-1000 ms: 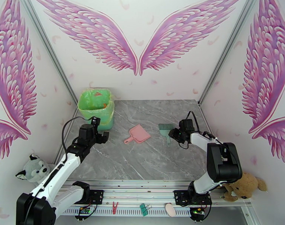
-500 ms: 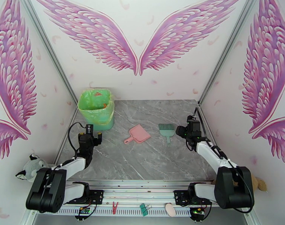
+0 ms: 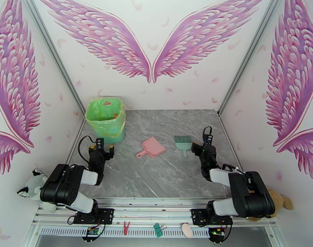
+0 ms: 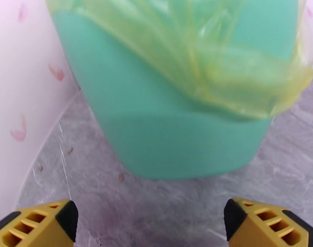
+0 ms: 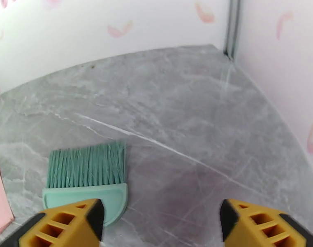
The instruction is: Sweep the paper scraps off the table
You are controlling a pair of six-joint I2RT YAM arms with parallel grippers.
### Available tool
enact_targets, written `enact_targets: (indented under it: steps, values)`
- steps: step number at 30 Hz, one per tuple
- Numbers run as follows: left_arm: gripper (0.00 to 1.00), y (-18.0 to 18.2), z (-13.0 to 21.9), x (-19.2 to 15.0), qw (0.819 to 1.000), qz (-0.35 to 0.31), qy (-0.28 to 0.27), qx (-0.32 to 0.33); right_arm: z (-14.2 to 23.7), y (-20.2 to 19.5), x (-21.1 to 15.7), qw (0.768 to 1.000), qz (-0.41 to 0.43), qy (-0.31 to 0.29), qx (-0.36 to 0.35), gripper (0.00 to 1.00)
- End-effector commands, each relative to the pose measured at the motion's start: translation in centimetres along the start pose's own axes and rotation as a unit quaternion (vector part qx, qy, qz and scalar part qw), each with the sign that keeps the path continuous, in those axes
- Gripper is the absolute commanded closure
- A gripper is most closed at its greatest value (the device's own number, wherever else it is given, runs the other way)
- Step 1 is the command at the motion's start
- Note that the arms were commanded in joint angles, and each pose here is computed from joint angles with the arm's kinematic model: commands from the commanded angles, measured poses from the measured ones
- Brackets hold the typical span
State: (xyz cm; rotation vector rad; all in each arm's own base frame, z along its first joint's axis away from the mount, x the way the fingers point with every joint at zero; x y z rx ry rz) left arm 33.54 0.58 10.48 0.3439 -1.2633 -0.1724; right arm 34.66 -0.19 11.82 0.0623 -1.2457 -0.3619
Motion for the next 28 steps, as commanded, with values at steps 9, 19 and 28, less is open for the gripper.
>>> enact_targets:
  steps: [9, 19, 28]
  values:
    - [0.01, 0.7, -1.4, 2.6, 1.0, 0.014, -0.021, 0.001, -1.0, 1.8, 0.3, 0.998, 0.039, -0.028, 0.033, 0.01]
    - [0.01, 0.8, -1.6, 2.5, 1.0, 0.018, -0.017, -0.007, -1.0, 2.1, 0.2, 0.998, 0.044, -0.029, 0.037, 0.01]
    - [0.01, 0.8, -1.7, 2.5, 1.0, 0.019, -0.015, -0.01, -1.0, 2.1, 0.2, 0.998, 0.046, -0.028, 0.038, 0.01]
Point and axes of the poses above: each hand's point on the last joint's axis, 136 mm out from that joint toward the fingers, its own z axis back along the fingers, its own y axis along the line the jaws close on, x = y × z, the point moved 4 cm from there along z, back along the fingers, and after that the axes turned 14 degrees about -z, right-handed, at the moved point
